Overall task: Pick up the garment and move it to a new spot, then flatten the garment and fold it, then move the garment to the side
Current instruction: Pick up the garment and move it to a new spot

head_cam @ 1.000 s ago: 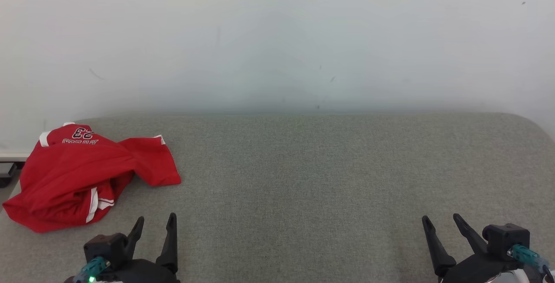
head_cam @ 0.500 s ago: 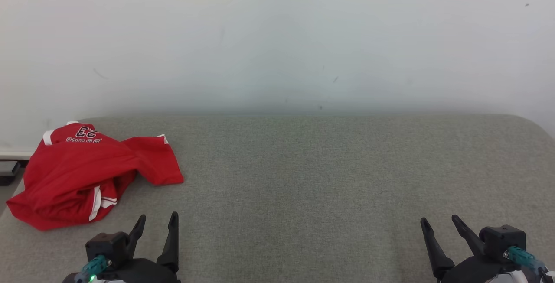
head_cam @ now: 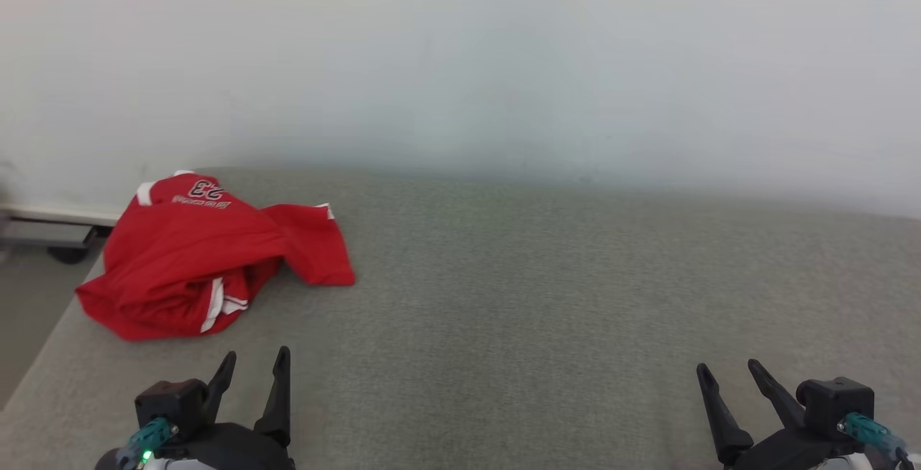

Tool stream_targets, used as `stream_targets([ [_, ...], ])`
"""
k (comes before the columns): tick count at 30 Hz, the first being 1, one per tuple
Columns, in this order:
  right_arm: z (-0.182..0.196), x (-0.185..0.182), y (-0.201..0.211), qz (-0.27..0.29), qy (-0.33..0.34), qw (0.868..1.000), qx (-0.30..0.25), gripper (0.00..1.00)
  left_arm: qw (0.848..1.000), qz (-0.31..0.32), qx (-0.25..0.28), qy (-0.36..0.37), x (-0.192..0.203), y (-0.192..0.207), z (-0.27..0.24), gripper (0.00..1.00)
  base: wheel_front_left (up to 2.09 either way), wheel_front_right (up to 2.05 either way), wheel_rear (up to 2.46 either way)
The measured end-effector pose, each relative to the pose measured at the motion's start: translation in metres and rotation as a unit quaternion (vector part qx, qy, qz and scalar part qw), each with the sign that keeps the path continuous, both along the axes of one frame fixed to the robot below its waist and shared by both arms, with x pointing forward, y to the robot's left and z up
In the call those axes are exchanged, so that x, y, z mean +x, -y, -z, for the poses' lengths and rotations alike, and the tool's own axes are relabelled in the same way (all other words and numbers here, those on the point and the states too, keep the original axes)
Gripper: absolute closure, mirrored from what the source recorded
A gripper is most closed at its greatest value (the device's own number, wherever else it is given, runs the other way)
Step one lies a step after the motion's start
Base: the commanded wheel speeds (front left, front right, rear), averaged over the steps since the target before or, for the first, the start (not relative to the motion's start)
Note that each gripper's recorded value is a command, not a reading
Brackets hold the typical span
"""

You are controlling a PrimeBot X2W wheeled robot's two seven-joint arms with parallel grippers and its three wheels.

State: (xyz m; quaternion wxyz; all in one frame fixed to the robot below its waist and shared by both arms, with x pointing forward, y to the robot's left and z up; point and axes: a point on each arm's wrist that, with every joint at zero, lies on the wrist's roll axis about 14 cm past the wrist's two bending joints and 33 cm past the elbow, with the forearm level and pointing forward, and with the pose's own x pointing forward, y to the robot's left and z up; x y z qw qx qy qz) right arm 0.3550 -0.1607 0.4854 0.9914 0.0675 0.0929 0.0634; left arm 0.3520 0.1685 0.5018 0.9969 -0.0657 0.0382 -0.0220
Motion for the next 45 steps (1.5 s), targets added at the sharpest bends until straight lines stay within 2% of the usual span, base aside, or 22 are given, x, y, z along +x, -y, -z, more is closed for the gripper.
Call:
stream_targets([
  [20,0.003,0.033,-0.092,-0.127,0.000,0.992,0.014,0.00,0.991,-0.136,0.004,-0.004,-0.051,-0.088,0.000,0.00,0.00,0.00,0.00],
  [31,0.006,0.037,-0.109,-0.149,-0.004,0.989,0.016,0.00,0.987,-0.161,0.001,-0.012,-0.062,-0.100,0.003,0.00,0.00,0.00,0.00],
  [38,0.006,0.036,-0.115,-0.159,-0.005,0.987,0.017,0.00,0.989,-0.143,0.004,-0.043,-0.046,-0.101,0.004,0.00,0.00,0.00,0.00],
  [45,0.005,0.036,-0.117,-0.164,-0.009,0.986,0.016,0.00,0.991,-0.104,0.019,-0.082,0.001,-0.099,-0.010,0.00,0.00,0.00,0.00],
])
